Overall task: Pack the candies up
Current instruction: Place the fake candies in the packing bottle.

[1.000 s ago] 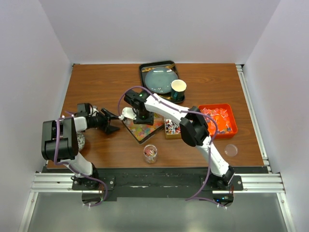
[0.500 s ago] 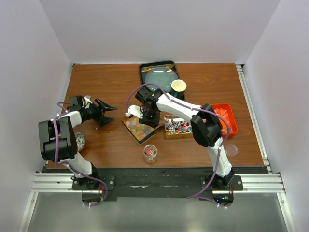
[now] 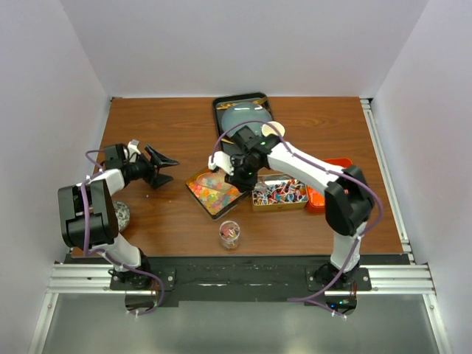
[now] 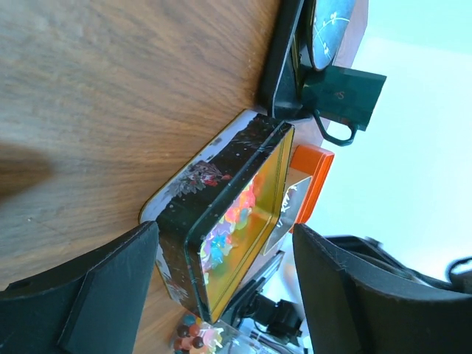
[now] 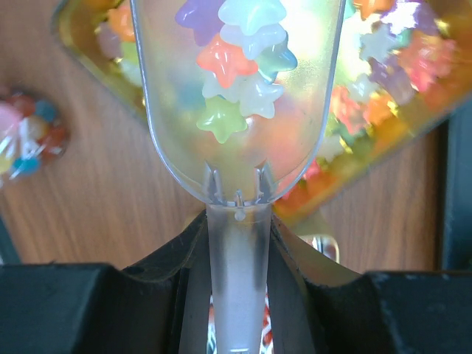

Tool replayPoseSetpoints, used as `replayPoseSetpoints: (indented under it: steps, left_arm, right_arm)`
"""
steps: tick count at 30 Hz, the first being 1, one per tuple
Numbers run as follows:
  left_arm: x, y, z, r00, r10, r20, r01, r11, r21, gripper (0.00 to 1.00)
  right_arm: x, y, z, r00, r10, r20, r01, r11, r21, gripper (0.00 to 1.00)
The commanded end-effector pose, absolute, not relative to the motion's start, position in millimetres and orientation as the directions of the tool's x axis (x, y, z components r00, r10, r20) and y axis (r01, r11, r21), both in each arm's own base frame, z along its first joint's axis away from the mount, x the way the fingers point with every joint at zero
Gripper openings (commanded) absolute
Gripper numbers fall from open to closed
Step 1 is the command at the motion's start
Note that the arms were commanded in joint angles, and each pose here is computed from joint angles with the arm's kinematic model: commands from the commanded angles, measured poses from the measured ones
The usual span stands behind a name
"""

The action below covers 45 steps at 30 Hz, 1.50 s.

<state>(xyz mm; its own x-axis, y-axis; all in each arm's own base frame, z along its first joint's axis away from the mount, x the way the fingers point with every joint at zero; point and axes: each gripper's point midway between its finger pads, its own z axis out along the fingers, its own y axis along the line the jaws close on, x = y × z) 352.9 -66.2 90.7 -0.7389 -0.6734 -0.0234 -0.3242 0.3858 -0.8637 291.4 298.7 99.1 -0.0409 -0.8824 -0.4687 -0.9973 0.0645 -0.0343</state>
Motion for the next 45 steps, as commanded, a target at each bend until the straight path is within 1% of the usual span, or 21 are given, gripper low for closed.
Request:
replayPoseSetpoints:
  steps: [1, 2, 3, 4, 8, 11, 12, 14, 16, 18, 21, 23, 26, 32, 39, 42, 45]
  left_arm:
    - [371, -59, 116, -0.744, -0.644, -0.175, -0.179, 0.444, -0.878, 0.78]
    - [373, -58, 118, -0.743, -0.642, -0.191, -0.167, 0.454, -0.875, 0.78]
    - [374, -57, 119, -0.741, -0.640, -0.205, -0.160, 0.464, -0.871, 0.78]
    - [379, -54, 122, -0.730, -0.637, -0.247, -0.127, 0.481, -0.867, 0.78]
    - [379, -52, 121, -0.723, -0.635, -0.272, -0.114, 0.498, -0.859, 0.77]
    - [380, -53, 120, -0.722, -0.636, -0.272, -0.112, 0.496, -0.861, 0.77]
    - [381, -53, 121, -0.722, -0.636, -0.272, -0.111, 0.495, -0.862, 0.77]
    - [384, -52, 123, -0.720, -0.636, -0.278, -0.104, 0.494, -0.863, 0.77]
    - [385, -52, 124, -0.721, -0.633, -0.282, -0.098, 0.496, -0.863, 0.77]
    - [388, -52, 128, -0.719, -0.629, -0.297, -0.083, 0.502, -0.861, 0.76]
    - [391, -50, 131, -0.712, -0.630, -0.310, -0.076, 0.509, -0.857, 0.76]
    - [391, -50, 133, -0.709, -0.630, -0.316, -0.072, 0.510, -0.857, 0.76]
    - [389, -49, 136, -0.705, -0.635, -0.316, -0.073, 0.508, -0.858, 0.76]
    - [385, -52, 139, -0.697, -0.645, -0.312, -0.073, 0.497, -0.864, 0.76]
    - [383, -53, 144, -0.691, -0.655, -0.306, -0.074, 0.486, -0.871, 0.76]
    - [381, -54, 147, -0.690, -0.655, -0.309, -0.068, 0.483, -0.873, 0.76]
    - [379, -54, 150, -0.688, -0.657, -0.307, -0.068, 0.480, -0.875, 0.76]
  right_arm:
    - [280, 289, 151, 0.057, -0.821, -0.568, -0.997, -0.014, -0.081, 0.00]
    - [274, 284, 165, 0.080, -0.810, -0.581, -0.995, -0.027, -0.100, 0.00]
    - [265, 275, 166, 0.098, -0.819, -0.565, -0.994, -0.056, -0.092, 0.00]
    - [261, 270, 172, 0.114, -0.818, -0.564, -0.992, -0.069, -0.101, 0.00]
    - [237, 248, 196, 0.202, -0.816, -0.542, -0.979, -0.156, -0.131, 0.00]
    - [225, 230, 200, 0.306, -0.826, -0.474, -0.952, -0.275, -0.136, 0.00]
    - [219, 218, 202, 0.318, -0.844, -0.433, -0.948, -0.298, -0.115, 0.00]
    - [219, 210, 205, 0.371, -0.844, -0.388, -0.928, -0.354, -0.117, 0.00]
    - [214, 198, 205, 0.387, -0.856, -0.342, -0.920, -0.383, -0.083, 0.00]
    - [208, 194, 208, 0.439, -0.845, -0.305, -0.895, -0.441, -0.067, 0.00]
    - [205, 192, 211, 0.498, -0.829, -0.255, -0.865, -0.496, -0.076, 0.00]
    - [204, 188, 209, 0.522, -0.830, -0.199, -0.852, -0.518, -0.074, 0.00]
    - [202, 188, 208, 0.547, -0.824, -0.149, -0.837, -0.542, -0.072, 0.00]
    - [200, 185, 205, 0.570, -0.817, -0.088, -0.822, -0.568, -0.054, 0.00]
    - [194, 183, 203, 0.643, -0.766, 0.020, -0.764, -0.643, -0.049, 0.00]
    - [191, 185, 203, 0.655, -0.755, 0.039, -0.753, -0.656, -0.046, 0.00]
    - [190, 186, 202, 0.658, -0.748, 0.084, -0.748, -0.663, -0.037, 0.00]
